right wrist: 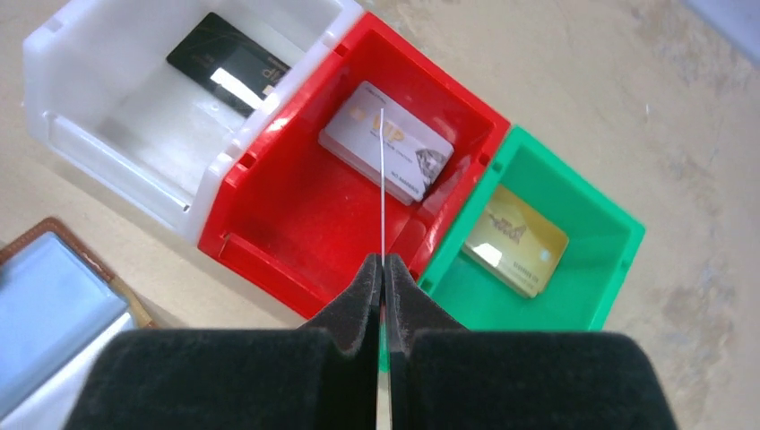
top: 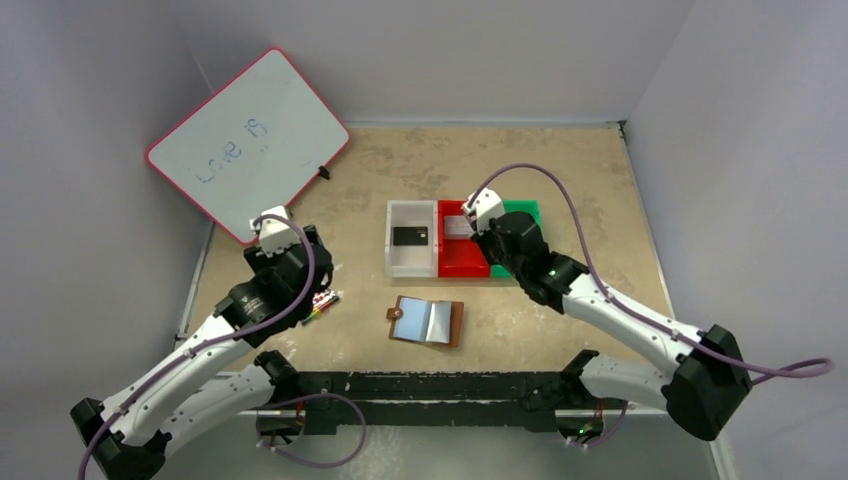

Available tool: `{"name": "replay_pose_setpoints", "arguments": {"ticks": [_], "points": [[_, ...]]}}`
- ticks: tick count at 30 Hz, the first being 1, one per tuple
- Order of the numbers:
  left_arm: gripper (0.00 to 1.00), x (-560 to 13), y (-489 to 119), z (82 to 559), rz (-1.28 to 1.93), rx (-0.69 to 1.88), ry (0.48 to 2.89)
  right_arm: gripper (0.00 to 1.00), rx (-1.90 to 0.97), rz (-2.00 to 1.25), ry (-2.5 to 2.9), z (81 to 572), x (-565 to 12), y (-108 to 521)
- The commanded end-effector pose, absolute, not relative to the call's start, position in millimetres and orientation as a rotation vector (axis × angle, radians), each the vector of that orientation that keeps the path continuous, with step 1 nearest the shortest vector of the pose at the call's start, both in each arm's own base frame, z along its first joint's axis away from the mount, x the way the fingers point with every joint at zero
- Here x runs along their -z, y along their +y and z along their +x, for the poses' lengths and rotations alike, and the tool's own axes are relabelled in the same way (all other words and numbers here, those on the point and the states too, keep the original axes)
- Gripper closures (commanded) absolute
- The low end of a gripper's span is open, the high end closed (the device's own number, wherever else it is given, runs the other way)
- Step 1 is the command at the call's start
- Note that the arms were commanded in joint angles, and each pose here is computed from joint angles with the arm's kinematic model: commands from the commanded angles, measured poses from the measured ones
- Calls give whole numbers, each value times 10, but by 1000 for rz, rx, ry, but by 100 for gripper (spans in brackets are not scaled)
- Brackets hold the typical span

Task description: Take the credit cards out of the card holder

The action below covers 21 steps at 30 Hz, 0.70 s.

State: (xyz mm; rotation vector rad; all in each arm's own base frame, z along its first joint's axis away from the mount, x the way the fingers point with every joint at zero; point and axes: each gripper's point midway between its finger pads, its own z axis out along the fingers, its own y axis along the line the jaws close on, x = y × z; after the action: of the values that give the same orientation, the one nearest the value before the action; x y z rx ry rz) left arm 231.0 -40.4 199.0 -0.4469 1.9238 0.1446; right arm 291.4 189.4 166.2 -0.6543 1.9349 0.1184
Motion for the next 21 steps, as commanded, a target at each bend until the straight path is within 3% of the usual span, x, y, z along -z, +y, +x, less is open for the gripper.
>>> {"name": "replay_pose_setpoints", "arguments": {"ticks": [1,21], "points": [[22,-2176,-346,2379,-464,-158,1845,100,-86,-822,1766,3154,-2059,2116],[22,-2192,-301,2386,-465,-218,1848,100,316,-1301,1695,3739,-1453,2100]]}}
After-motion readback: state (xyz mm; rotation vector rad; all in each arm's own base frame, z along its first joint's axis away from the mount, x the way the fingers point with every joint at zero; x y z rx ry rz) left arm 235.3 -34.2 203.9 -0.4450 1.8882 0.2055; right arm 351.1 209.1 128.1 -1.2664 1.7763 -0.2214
